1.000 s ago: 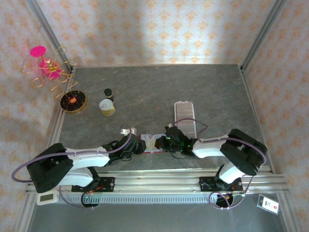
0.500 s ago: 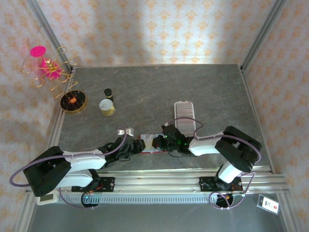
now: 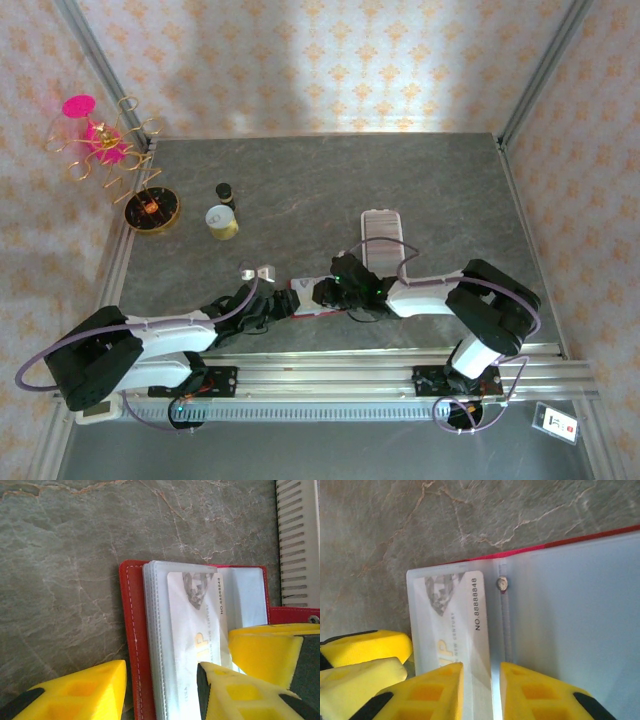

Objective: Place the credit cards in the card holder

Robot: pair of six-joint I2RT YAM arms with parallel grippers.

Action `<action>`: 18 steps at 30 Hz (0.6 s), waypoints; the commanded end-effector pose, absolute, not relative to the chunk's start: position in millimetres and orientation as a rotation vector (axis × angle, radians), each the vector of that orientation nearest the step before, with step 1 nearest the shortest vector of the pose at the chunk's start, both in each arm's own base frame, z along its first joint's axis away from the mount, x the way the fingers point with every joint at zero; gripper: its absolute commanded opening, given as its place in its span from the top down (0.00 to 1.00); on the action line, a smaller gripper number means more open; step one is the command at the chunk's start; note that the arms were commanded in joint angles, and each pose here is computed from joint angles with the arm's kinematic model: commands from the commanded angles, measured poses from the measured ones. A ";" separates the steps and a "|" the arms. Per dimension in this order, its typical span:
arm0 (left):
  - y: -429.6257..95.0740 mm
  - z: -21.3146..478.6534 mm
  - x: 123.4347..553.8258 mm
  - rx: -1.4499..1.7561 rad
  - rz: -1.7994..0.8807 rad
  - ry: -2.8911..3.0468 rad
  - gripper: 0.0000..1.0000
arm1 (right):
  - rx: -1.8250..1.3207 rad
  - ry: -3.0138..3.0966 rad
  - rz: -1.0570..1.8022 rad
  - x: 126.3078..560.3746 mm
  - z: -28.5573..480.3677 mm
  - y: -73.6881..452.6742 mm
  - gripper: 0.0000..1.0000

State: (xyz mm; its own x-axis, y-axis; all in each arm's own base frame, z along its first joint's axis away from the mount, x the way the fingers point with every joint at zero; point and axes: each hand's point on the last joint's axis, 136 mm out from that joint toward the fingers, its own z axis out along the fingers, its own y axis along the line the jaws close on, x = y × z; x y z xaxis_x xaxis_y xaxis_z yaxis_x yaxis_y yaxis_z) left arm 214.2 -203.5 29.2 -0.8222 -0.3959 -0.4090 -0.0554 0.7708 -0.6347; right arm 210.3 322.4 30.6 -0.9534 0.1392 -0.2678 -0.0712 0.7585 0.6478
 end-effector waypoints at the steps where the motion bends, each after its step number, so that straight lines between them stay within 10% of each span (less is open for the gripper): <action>1: -196.3 20.8 208.2 -0.366 -0.828 2.463 0.56 | 0.047 2.656 0.919 214.7 27.8 317.1 0.83; 18: -204.6 19.2 208.6 -0.374 -0.859 2.489 0.56 | 0.020 2.654 1.028 209.5 28.2 330.2 0.99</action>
State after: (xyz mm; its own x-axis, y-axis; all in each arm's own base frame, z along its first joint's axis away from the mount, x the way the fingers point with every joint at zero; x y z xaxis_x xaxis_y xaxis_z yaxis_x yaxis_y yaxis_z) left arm 215.6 -206.6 28.9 -0.8269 -0.4008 -0.3945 -0.0607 0.7610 -0.6459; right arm 210.2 325.2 26.5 -0.9568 0.1232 -0.2632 -0.0787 0.7622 0.6425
